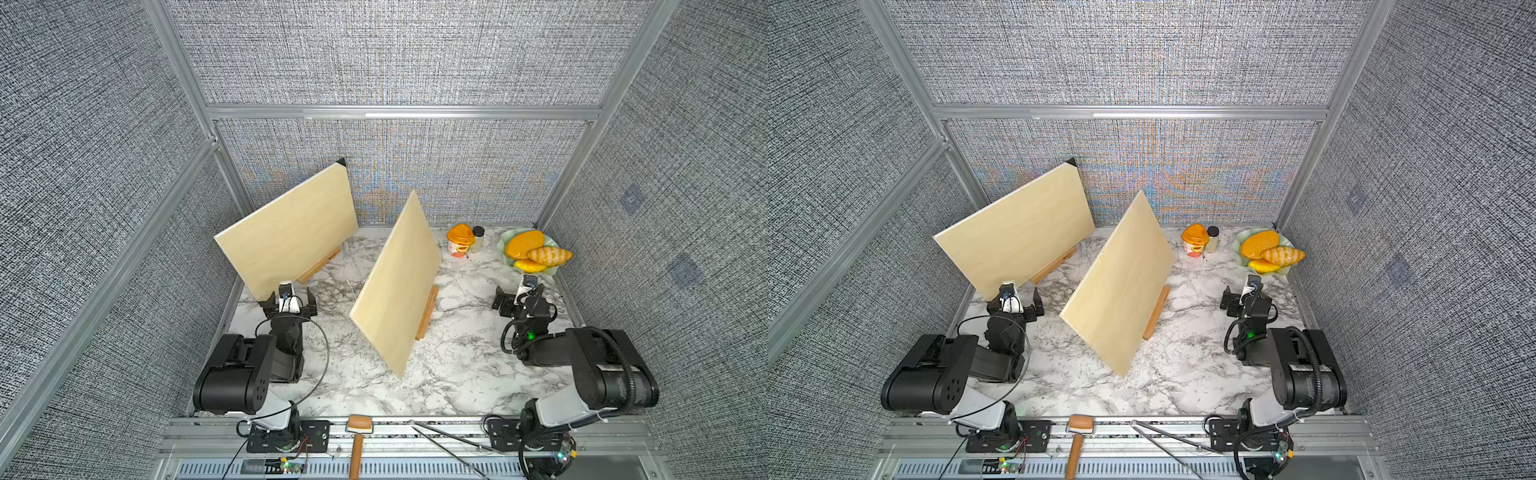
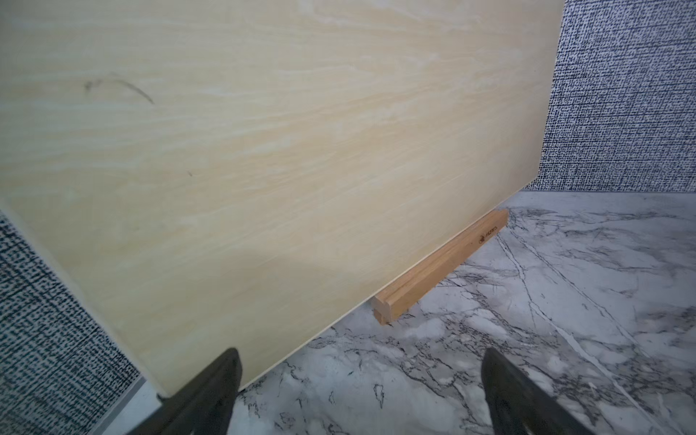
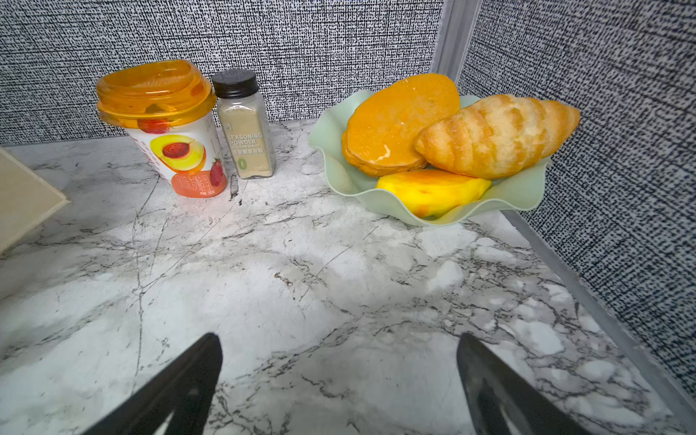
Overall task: Disassemble the easel
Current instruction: Pick up the drawing board from the easel.
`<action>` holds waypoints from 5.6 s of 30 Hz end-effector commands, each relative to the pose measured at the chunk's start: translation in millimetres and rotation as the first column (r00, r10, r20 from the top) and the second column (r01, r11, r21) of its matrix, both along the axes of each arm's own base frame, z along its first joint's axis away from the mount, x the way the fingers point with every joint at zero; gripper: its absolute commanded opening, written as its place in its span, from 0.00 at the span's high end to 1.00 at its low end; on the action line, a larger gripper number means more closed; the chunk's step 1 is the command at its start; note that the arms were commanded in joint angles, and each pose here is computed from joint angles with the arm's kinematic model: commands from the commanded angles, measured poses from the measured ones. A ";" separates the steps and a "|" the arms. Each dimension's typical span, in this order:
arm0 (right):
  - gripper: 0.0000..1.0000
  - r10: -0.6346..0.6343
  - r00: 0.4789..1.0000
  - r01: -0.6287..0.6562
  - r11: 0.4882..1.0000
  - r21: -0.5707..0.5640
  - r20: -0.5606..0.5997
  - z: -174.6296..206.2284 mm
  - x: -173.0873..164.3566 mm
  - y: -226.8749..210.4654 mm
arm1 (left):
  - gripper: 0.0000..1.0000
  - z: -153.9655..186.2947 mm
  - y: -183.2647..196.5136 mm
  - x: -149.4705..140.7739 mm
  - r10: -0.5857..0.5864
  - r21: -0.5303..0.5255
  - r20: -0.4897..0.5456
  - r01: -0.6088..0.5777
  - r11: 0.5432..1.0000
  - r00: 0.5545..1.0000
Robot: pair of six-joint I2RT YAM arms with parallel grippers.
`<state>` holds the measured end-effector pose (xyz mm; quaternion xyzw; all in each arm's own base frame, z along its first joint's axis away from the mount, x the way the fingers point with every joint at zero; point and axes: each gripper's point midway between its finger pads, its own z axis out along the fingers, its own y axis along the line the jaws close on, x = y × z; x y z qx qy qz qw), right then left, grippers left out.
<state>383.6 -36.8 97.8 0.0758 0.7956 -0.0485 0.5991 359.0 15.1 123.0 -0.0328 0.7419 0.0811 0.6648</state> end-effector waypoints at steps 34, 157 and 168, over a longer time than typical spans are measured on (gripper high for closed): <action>0.01 -0.012 1.000 0.012 1.000 -0.003 0.009 2.7 1.2 -2.0 | 0.01 6.6 -0.4 0.5 -0.005 -0.004 0.028 0.005 1.000 1.000; 0.69 0.560 0.671 -0.142 0.740 0.657 -0.486 -81.1 -8.7 263.2 | 1.00 264.1 -284.7 4.9 -0.785 -0.525 -0.323 0.589 0.614 0.529; 0.44 0.542 0.677 -0.208 0.790 0.577 -0.498 -30.5 -5.1 252.4 | 1.00 322.0 -265.9 -8.5 -0.793 -0.527 -0.122 0.638 0.561 0.596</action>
